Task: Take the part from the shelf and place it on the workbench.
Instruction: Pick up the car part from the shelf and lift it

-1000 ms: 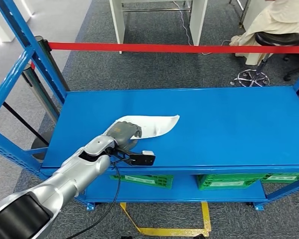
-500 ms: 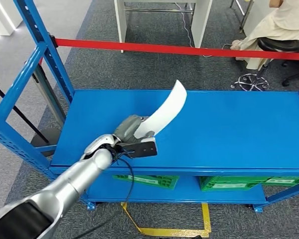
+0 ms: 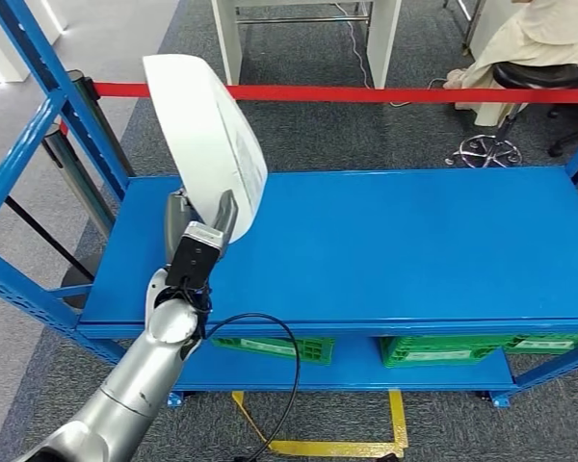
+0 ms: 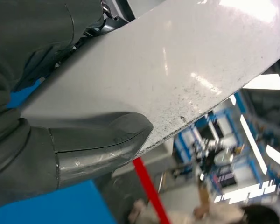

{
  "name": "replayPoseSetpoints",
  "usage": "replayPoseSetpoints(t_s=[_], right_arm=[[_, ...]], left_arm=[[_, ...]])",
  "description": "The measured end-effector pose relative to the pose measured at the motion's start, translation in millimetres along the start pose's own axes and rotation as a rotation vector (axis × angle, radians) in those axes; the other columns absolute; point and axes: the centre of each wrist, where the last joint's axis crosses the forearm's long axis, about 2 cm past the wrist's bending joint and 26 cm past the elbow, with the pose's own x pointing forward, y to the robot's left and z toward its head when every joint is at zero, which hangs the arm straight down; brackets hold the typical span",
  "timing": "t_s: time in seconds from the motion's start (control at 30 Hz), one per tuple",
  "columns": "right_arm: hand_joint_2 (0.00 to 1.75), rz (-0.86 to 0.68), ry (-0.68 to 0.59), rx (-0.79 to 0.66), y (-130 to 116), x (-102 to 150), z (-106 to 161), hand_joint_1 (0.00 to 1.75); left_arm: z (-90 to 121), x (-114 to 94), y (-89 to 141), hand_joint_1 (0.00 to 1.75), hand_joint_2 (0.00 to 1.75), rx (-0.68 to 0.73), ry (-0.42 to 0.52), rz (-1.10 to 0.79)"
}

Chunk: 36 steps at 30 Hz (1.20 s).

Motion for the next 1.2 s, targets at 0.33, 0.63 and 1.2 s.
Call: replayPoseSetpoints(t_s=[0.33, 0.63, 1.2], right_arm=[[0.0, 0.001, 0.001, -0.002, 5, 1, 0, 0.0], [0.0, 0.009, 0.0, -0.005, 4, 3, -1, 0.0], [0.0, 0.003, -0.009, -0.012, 6, 2, 0, 0.0]], left_arm=[[-10, 15, 8, 1.75, 1.75, 0.213, -0.092, -0.069], [-8, 18, 9, 1.75, 1.75, 0.246, -0.136, -0.079], [-4, 19, 13, 1.75, 1.75, 0.282, -0.146, -0.102]])
